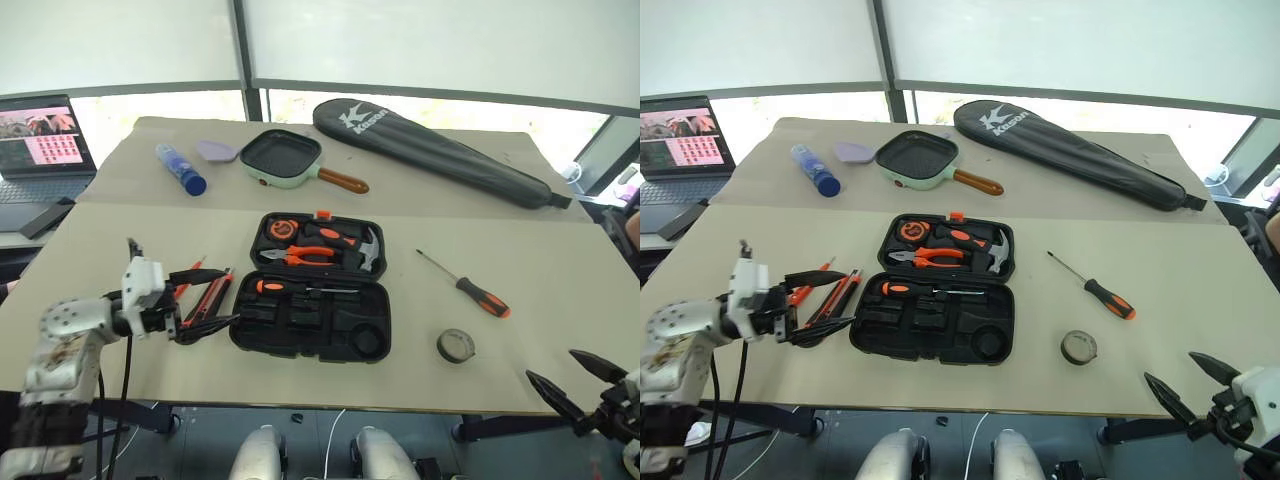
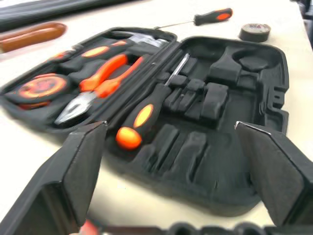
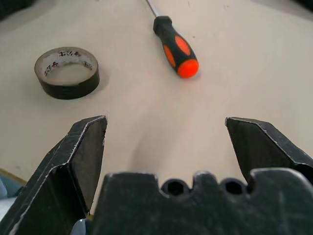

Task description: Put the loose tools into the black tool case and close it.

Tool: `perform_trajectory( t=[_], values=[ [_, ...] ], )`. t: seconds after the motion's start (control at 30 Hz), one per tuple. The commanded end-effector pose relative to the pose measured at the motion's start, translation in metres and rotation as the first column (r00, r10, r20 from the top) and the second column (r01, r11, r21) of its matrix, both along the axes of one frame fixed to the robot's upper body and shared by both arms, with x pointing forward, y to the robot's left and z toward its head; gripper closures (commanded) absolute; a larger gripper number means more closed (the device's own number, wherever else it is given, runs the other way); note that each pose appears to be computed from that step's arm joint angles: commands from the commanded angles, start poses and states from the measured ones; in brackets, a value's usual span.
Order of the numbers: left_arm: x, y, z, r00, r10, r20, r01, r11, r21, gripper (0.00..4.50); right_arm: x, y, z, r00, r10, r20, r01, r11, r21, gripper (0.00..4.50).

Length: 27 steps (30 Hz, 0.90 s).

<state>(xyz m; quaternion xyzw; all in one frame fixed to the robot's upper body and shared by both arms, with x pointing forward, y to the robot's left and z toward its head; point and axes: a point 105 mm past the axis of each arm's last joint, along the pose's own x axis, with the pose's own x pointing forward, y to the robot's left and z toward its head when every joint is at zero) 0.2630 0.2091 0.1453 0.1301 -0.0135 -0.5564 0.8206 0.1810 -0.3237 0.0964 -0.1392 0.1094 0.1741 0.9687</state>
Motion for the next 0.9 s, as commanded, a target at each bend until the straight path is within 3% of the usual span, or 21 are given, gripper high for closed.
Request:
perform_trajectory(
  t=[0.03, 0.13, 0.37, 0.47, 0.7, 0.77, 0.83, 0.9],
  values=[
    [-0.006, -0.01, 0.017, 0.998, -0.042, 0.041, 0.043, 0.999, -0.026, 0.04, 0.026, 0.008, 0.023, 0.997, 0.057, 0.05, -0.055, 0.998, -0.034, 0.0],
    [-0.009, -0.027, 0.028, 0.996, -0.077, 0.036, 0.08, 0.993, -0.087, 0.04, 0.066, 0.017, 0.027, 0.993, 0.093, -0.076, -0.097, 0.994, -0.053, 0.0],
    [-0.015, -0.045, 0.027, 0.988, -0.153, -0.008, 0.151, 0.984, -0.096, 0.04, 0.119, 0.025, 0.016, 0.946, 0.111, -0.305, -0.148, 0.984, -0.1, 0.0],
    [-0.017, -0.051, 0.031, 0.984, -0.175, -0.005, 0.174, 0.979, -0.106, 0.0, 0.133, 0.026, 0.01, 0.923, 0.118, -0.366, -0.169, 0.98, -0.108, 0.7],
    [-0.022, -0.053, 0.037, 0.981, -0.192, 0.026, 0.193, 0.973, -0.127, 0.0, 0.145, 0.025, 0.008, 0.907, 0.14, -0.397, -0.207, 0.969, -0.131, 3.07],
    [-0.024, -0.053, 0.038, 0.981, -0.194, 0.031, 0.196, 0.97, -0.142, 0.0, 0.149, 0.024, 0.019, 0.924, 0.155, -0.349, -0.217, 0.965, -0.146, 3.47],
    [-0.024, -0.052, 0.04, 0.982, -0.186, 0.031, 0.189, 0.968, -0.162, 0.0, 0.151, 0.027, 0.035, 0.937, 0.21, -0.278, -0.264, 0.949, -0.174, 3.47],
    [-0.022, -0.05, 0.044, 0.986, -0.161, 0.042, 0.166, 0.967, -0.193, 0.0, 0.146, 0.053, 0.065, 0.899, 0.402, -0.172, -0.432, 0.881, -0.194, 3.47]
  ],
)
